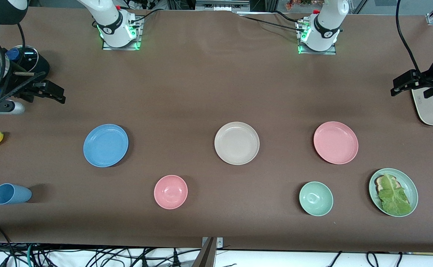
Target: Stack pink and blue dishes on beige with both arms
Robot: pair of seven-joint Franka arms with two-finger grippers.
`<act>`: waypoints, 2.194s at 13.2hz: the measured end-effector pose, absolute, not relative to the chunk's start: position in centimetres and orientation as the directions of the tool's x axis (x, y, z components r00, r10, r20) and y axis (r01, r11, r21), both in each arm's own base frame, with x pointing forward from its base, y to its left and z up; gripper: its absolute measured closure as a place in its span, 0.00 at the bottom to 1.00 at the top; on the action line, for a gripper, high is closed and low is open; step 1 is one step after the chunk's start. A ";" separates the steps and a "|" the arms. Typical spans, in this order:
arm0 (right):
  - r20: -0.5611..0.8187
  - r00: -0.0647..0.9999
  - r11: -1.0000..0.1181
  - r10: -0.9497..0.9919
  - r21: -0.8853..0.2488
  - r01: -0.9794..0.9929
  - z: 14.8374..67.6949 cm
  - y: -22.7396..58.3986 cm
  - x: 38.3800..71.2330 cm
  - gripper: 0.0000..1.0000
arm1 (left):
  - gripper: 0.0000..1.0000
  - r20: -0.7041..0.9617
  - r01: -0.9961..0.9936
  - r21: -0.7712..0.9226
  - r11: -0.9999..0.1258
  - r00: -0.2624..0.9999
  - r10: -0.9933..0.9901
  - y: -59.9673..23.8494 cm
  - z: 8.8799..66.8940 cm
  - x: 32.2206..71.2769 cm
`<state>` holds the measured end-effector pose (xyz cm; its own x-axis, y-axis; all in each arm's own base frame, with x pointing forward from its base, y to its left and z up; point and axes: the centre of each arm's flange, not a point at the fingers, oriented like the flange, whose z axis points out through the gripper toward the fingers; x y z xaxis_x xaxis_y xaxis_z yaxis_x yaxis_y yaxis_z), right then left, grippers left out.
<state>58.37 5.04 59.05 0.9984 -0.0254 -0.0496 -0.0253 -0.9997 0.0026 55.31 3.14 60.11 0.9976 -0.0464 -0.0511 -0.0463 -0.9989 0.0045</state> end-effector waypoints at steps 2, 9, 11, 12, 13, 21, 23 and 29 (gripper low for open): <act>-0.053 0.998 -1.000 -0.025 0.003 -0.024 58.9 5.1 58.4 0.00 | 0.00 -0.049 -0.052 0.004 -0.999 0.997 -0.053 2.8 60.2 55.3; -0.056 0.998 -1.000 -0.025 0.003 -0.025 58.7 5.1 58.4 0.00 | 0.00 -0.047 -0.060 0.005 -0.998 0.997 -0.060 2.4 60.3 55.4; -0.056 0.998 -1.000 -0.026 0.003 -0.026 58.7 5.1 58.4 0.00 | 0.00 -0.047 -0.057 0.005 -0.998 0.997 -0.058 2.6 60.3 55.4; -0.056 0.998 -1.000 -0.026 0.003 -0.026 58.7 5.0 58.4 0.00 | 0.00 -0.047 -0.058 0.005 -0.998 0.997 -0.058 2.5 60.3 55.4; -0.056 0.998 -1.000 -0.027 0.003 -0.027 58.7 5.0 58.4 0.00 | 0.00 -0.047 -0.058 0.005 -0.998 0.997 -0.058 2.5 60.3 55.4; -0.056 0.998 -1.000 -0.028 0.004 -0.028 58.7 5.0 58.4 0.00 | 0.00 -0.047 -0.063 0.005 -0.998 0.997 -0.063 2.2 60.3 55.4; -0.056 0.998 -1.000 -0.028 0.004 -0.028 58.7 5.0 58.4 0.00 | 0.00 -0.047 -0.064 0.005 -0.998 0.997 -0.064 2.2 60.3 55.4; -0.056 0.998 -1.000 -0.028 0.004 -0.028 58.7 5.0 58.4 0.00 | 0.00 -0.048 -0.064 0.005 -0.998 0.997 -0.064 2.2 60.2 55.5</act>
